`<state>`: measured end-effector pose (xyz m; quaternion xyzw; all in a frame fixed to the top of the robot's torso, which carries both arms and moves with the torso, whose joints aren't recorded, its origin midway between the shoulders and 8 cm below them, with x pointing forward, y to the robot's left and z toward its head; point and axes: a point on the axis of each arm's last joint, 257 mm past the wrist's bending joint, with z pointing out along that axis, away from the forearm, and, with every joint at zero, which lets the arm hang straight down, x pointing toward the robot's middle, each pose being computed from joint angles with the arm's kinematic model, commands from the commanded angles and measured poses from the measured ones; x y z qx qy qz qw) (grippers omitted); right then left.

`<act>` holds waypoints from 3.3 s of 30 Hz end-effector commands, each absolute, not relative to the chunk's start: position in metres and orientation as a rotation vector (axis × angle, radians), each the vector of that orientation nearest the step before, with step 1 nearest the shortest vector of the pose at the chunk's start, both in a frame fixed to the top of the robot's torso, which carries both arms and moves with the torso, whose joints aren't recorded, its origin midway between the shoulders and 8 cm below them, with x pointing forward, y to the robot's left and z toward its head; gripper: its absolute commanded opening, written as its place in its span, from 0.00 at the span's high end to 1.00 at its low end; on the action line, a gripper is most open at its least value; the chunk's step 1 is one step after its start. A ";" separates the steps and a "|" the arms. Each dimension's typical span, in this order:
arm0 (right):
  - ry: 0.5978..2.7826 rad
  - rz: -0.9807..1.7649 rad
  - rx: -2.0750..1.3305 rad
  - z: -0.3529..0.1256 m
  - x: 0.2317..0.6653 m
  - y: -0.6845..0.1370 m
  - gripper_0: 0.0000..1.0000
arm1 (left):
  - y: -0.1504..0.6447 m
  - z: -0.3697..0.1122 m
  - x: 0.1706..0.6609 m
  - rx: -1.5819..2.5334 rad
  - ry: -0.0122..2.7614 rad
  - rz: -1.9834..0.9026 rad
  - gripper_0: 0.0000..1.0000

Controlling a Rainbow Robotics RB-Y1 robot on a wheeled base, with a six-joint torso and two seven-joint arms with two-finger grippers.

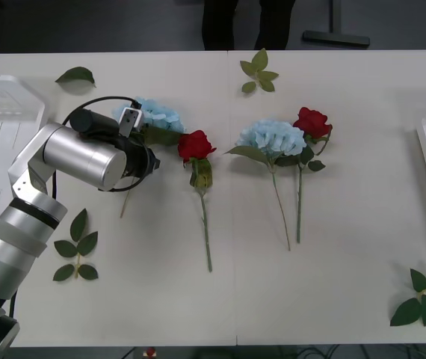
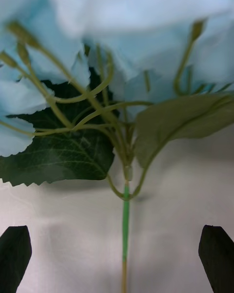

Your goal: Place the red flowers into the right box and the blue flowers into the left box. If a person shows an open palm, hand one flower to the person first, then continue sorting.

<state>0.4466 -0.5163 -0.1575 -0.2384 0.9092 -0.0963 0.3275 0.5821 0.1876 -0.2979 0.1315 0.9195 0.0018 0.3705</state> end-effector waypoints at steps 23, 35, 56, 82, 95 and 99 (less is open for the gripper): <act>2.672 0.132 -0.243 -0.142 0.439 -0.281 0.00 | 0.162 -0.272 0.600 0.403 2.271 -0.007 1.00; 2.646 0.082 -0.227 -0.171 0.474 -0.249 0.00 | 0.209 -0.137 0.609 0.229 2.130 -0.067 1.00; 2.596 0.086 -0.199 -0.229 0.531 -0.201 0.00 | 0.562 -0.047 0.511 -0.278 2.122 0.322 1.00; 2.490 -0.073 -0.162 -0.255 0.585 -0.219 0.00 | 0.646 -0.192 0.524 -0.285 2.092 0.446 0.99; 2.492 -0.142 -0.166 -0.267 0.590 -0.239 0.00 | 0.615 -0.177 0.520 -0.266 2.177 0.360 0.02; 2.493 -0.154 -0.176 -0.272 0.590 -0.241 0.00 | 0.589 -0.151 0.508 -0.237 2.238 0.313 0.01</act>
